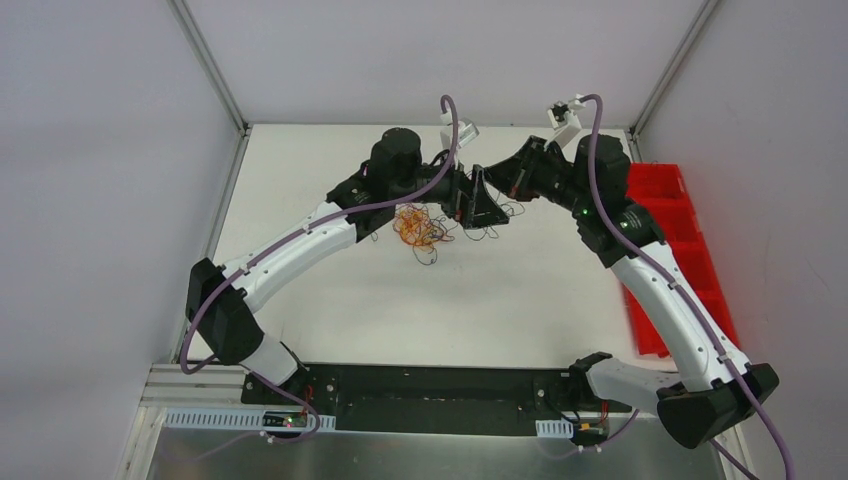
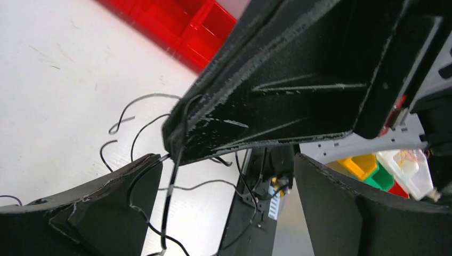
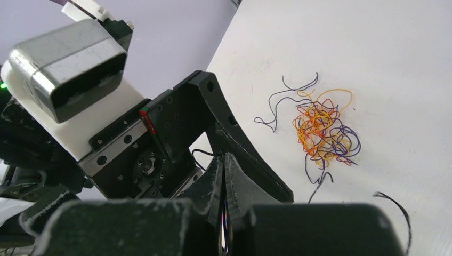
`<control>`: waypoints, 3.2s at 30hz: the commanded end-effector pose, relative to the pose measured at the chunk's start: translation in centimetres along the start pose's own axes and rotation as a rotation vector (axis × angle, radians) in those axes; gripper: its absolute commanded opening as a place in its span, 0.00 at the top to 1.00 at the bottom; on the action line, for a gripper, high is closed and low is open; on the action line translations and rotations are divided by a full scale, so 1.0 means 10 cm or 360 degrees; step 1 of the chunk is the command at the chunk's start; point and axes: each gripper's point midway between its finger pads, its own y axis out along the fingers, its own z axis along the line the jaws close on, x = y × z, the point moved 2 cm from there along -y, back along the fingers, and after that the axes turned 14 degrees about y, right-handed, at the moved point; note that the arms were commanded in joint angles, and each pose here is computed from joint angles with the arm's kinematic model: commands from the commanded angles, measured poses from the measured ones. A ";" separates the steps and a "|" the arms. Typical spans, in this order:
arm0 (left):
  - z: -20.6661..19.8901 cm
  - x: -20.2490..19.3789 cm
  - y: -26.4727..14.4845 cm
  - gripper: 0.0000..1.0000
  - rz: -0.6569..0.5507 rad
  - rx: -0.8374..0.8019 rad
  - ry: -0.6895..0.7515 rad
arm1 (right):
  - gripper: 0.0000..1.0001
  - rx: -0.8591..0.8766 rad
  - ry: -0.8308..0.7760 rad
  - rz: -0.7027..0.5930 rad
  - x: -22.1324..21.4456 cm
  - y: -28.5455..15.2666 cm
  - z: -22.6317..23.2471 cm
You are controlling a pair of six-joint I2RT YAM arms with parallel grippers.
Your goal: Untangle the cables
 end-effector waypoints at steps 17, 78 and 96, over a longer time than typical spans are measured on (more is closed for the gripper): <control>0.30 0.30 0.09 1.00 -0.0089 0.0508 0.0197 | 1.00 -0.0106 0.0539 -0.0215 0.17 -0.03 0.12; -0.19 1.01 -0.03 1.00 -0.0490 -0.0260 -0.0644 | 0.06 0.0283 -0.0535 0.0102 -0.26 -0.20 0.22; 0.07 0.87 0.09 1.00 -0.0432 0.0001 -0.0689 | 0.61 0.0060 -0.0668 -0.0157 -0.06 -0.02 0.17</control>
